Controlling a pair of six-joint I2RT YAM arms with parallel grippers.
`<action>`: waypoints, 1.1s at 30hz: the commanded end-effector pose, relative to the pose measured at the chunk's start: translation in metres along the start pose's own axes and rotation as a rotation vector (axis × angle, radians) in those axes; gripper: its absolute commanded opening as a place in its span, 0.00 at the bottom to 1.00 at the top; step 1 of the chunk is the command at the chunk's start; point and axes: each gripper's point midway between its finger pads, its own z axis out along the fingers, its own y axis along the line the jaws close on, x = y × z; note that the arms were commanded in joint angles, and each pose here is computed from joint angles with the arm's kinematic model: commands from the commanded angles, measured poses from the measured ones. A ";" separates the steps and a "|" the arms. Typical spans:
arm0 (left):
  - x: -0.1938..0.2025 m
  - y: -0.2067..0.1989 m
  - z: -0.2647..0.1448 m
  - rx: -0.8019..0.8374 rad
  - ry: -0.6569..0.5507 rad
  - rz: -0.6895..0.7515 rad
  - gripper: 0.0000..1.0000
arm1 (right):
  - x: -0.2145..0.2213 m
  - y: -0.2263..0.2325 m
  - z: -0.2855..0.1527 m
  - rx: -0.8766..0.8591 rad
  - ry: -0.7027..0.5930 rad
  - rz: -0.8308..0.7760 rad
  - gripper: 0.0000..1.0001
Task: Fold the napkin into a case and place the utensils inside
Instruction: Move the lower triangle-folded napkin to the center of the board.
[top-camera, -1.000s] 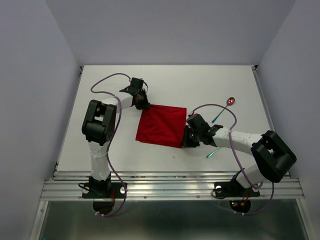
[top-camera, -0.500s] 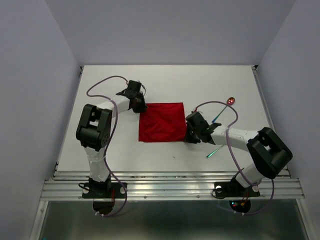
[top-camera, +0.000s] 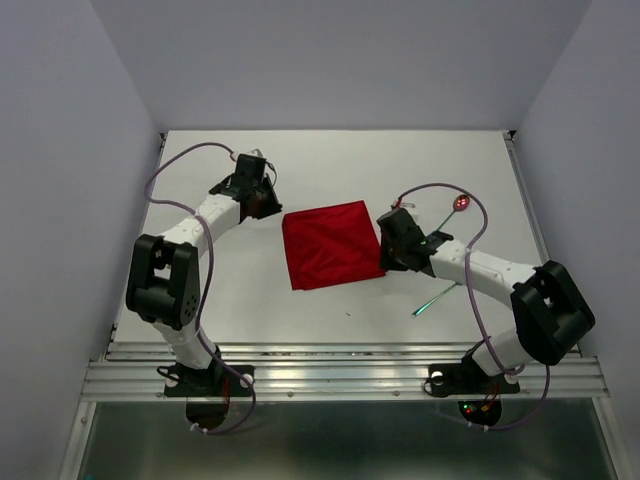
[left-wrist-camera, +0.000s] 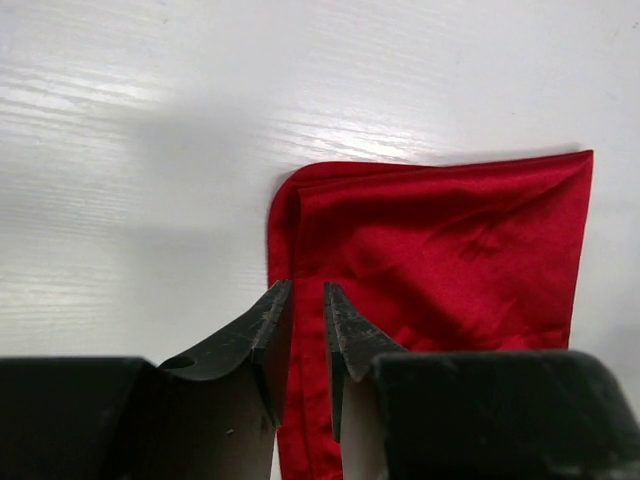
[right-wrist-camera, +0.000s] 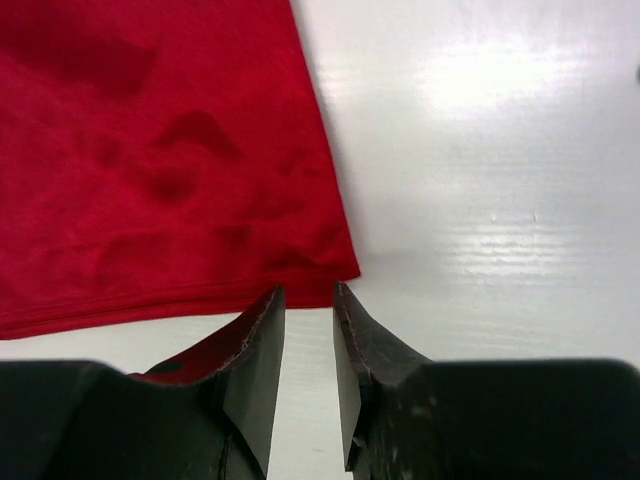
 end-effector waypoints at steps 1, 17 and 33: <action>-0.009 0.019 -0.005 -0.062 -0.008 -0.046 0.30 | -0.043 0.025 -0.017 -0.064 -0.088 -0.019 0.32; -0.038 0.096 -0.089 -0.222 -0.180 -0.280 0.30 | -0.121 0.199 0.029 -0.080 -0.224 -0.310 0.67; -0.011 0.117 -0.113 -0.236 -0.168 -0.258 0.31 | -0.109 0.256 0.102 -0.061 -0.209 -0.341 0.82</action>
